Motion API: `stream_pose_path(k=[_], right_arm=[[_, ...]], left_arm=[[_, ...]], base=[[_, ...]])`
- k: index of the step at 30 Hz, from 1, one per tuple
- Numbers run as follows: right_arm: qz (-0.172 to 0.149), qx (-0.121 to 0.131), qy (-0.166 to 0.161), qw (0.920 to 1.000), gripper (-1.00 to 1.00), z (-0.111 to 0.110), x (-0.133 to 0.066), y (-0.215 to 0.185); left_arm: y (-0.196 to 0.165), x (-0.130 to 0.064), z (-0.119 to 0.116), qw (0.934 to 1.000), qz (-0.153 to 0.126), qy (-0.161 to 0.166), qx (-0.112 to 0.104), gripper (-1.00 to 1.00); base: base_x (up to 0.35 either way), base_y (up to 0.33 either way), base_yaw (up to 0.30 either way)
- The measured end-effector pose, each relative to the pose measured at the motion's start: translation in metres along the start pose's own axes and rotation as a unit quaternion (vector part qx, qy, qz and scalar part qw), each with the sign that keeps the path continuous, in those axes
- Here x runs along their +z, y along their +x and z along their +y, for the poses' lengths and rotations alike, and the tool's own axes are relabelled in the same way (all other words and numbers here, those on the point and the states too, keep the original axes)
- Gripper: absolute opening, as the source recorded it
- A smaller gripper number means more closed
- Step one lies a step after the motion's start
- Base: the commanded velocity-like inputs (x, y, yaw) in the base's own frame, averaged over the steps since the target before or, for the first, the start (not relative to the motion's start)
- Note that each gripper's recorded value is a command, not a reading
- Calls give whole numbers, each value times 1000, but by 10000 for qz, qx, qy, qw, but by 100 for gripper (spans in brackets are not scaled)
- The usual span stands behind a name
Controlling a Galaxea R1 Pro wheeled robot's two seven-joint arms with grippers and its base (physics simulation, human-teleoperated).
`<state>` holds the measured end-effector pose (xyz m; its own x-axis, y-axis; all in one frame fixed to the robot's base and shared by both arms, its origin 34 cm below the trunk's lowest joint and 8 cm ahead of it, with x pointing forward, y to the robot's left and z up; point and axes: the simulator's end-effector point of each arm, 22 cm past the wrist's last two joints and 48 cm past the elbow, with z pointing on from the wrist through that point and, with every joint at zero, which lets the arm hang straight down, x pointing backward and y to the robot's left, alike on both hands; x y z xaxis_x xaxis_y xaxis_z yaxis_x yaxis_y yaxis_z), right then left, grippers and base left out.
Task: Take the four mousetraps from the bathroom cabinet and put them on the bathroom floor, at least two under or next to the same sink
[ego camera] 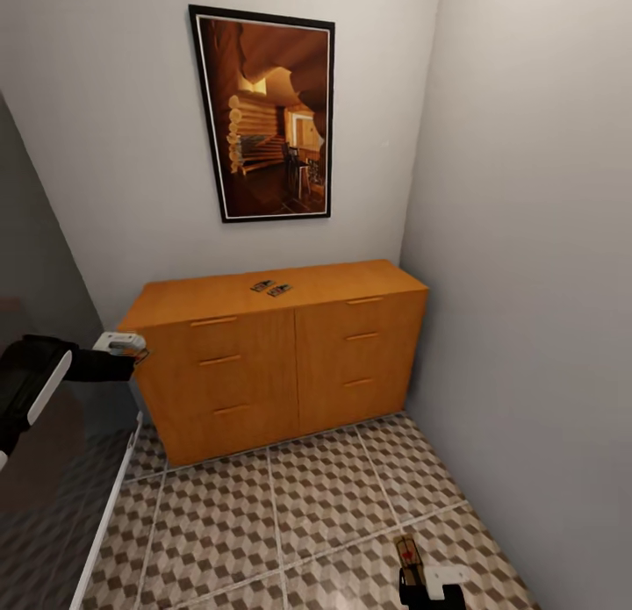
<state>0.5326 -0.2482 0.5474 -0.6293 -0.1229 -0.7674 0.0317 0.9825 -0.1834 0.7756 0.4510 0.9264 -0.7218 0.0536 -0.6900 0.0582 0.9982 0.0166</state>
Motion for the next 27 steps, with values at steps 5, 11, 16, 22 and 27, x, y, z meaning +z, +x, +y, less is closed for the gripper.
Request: stream_pose_path(k=[5, 11, 16, 22, 27], right_arm=[[-1, 0, 3, 10000, -100, 0, 0, 0], [-5, 1, 5, 10000, -100, 0, 0, 0], [-8, 19, -8, 10000, -100, 4, -1, -1], [-20, 25, 2, 10000, -100, 3, 0, -2], [-23, 18, 10, 10000, -100, 2, 0, -2]], left_arm=[[20, 16, -9, 9996, 244, 106, -135, -100], [41, 41, -18, 9993, 322, 180, -18, -100], [98, 79, -22, 9974, 674, 216, 111, -100], [218, 128, -31, 9954, 901, 317, -32, -100], [269, 135, -45, 9964, 765, 369, 20, -100]], base=[[-28, -22, 0], [-2, -2, 0], [0, 0, 0], [0, 0, 0], [0, 0, 0]])
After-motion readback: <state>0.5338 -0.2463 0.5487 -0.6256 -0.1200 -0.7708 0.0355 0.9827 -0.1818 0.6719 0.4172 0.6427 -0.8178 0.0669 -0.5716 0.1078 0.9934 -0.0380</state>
